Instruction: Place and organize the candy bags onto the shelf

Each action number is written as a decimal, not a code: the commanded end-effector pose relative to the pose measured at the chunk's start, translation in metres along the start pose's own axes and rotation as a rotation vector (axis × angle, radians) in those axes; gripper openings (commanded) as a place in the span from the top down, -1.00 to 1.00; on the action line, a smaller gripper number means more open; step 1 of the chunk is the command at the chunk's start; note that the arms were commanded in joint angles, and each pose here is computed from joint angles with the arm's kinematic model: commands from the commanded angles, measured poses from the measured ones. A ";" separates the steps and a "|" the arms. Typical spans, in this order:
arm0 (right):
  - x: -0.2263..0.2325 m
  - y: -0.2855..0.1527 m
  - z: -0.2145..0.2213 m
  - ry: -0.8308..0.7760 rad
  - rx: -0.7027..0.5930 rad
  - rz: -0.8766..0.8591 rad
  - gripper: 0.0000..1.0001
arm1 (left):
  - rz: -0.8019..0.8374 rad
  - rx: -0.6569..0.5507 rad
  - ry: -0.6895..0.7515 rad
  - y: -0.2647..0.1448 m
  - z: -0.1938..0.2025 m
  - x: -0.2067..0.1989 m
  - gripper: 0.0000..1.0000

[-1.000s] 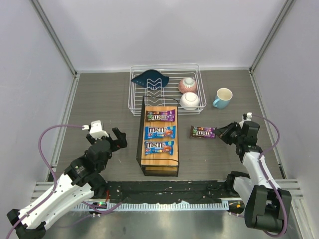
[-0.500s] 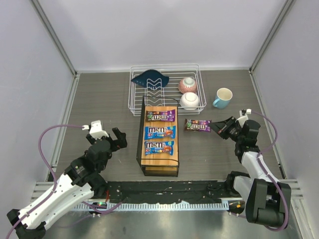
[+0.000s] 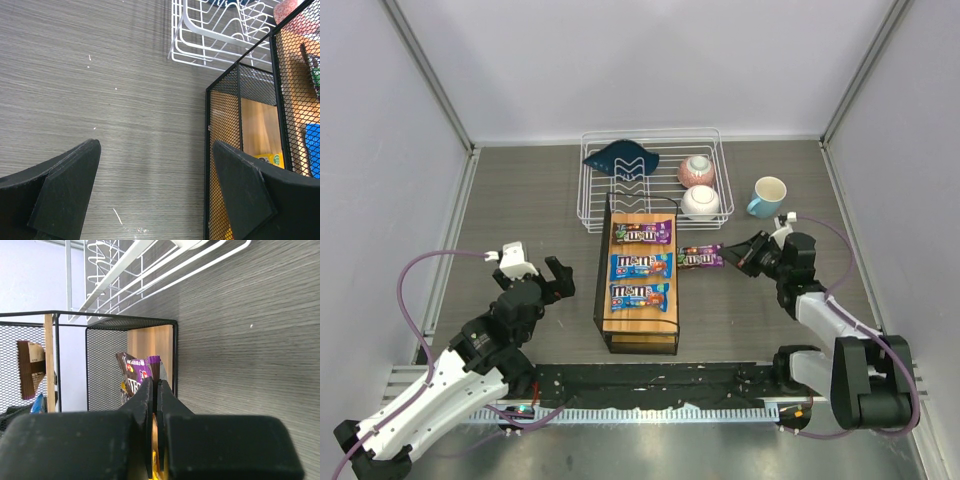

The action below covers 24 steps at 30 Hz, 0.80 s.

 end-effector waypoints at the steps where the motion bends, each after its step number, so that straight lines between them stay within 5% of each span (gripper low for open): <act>1: 0.019 0.013 -0.017 -0.042 -0.077 -0.063 0.98 | 0.018 -0.024 -0.007 0.000 -0.005 -0.004 -0.99; 24: 0.028 0.059 -0.004 -0.001 -0.050 -0.067 0.98 | 0.017 -0.021 -0.010 0.000 -0.004 -0.004 -1.00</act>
Point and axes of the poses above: each gripper's point midway between its finger pads, its own y axis out along the fingers, its own x axis along the line the jaws close on, z = x × y, the point moved 9 cm from there along -y, back along the fingers, and after that the axes turned 10 degrees about -y, right-handed, at the moved point
